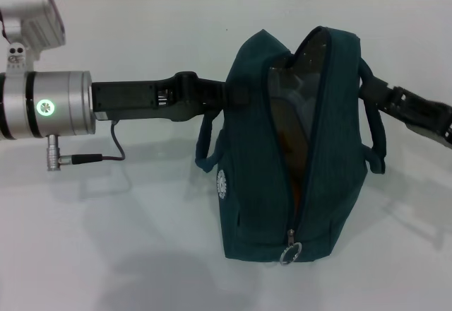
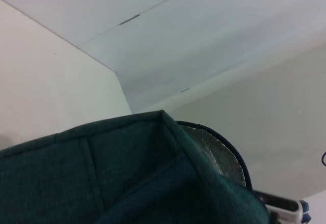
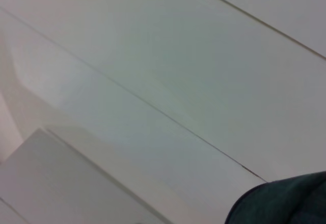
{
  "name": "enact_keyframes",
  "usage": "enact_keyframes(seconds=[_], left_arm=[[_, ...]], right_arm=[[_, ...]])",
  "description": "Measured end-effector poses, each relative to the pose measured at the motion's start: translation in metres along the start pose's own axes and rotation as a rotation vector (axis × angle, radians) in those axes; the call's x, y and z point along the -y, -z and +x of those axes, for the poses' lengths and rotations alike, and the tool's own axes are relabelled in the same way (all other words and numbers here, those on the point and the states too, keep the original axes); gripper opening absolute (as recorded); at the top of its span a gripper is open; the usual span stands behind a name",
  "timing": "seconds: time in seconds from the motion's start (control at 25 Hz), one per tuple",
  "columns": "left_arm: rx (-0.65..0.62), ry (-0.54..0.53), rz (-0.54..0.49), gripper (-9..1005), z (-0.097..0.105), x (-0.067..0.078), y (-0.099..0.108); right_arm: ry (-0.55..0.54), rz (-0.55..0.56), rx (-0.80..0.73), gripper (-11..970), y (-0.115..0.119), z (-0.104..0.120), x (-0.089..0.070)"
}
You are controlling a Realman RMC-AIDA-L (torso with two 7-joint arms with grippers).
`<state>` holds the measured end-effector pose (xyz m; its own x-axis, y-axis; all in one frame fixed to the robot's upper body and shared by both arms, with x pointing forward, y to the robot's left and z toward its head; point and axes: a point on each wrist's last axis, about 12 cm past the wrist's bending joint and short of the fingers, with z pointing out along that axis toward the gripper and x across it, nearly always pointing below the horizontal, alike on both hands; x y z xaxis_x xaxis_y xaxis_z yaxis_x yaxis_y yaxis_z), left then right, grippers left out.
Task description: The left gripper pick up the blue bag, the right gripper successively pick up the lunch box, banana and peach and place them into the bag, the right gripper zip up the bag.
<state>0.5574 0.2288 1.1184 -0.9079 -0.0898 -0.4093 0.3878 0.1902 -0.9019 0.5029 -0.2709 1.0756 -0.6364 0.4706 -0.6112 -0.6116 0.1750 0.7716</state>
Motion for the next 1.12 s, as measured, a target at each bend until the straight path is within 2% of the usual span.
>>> enact_keyframes(seconds=[0.12,0.36,0.56,0.68,0.84,1.12], left_arm=[[0.0,0.001,0.0,82,0.0,0.0,0.0],[0.0,-0.001,-0.003,82,0.0,0.0,0.002],[-0.004,0.0,-0.009,83,0.0,-0.001,0.002],[-0.001,0.001,-0.01,83,0.0,-0.001,0.003],[0.004,0.002,-0.007,84,0.0,-0.001,0.002],[0.002,0.001,-0.004,85,0.0,-0.001,0.0]], right_arm=[[0.056,-0.019,0.008,521,0.009,0.005,-0.004],[0.272,-0.069,0.033,675,0.033,0.022,-0.018],[0.52,-0.097,-0.008,857,0.049,0.049,-0.026],[0.656,-0.139,-0.024,856,0.054,0.066,-0.032],[0.772,-0.168,-0.08,856,0.056,0.084,-0.033],[0.815,-0.189,-0.29,856,0.049,0.106,-0.021]])
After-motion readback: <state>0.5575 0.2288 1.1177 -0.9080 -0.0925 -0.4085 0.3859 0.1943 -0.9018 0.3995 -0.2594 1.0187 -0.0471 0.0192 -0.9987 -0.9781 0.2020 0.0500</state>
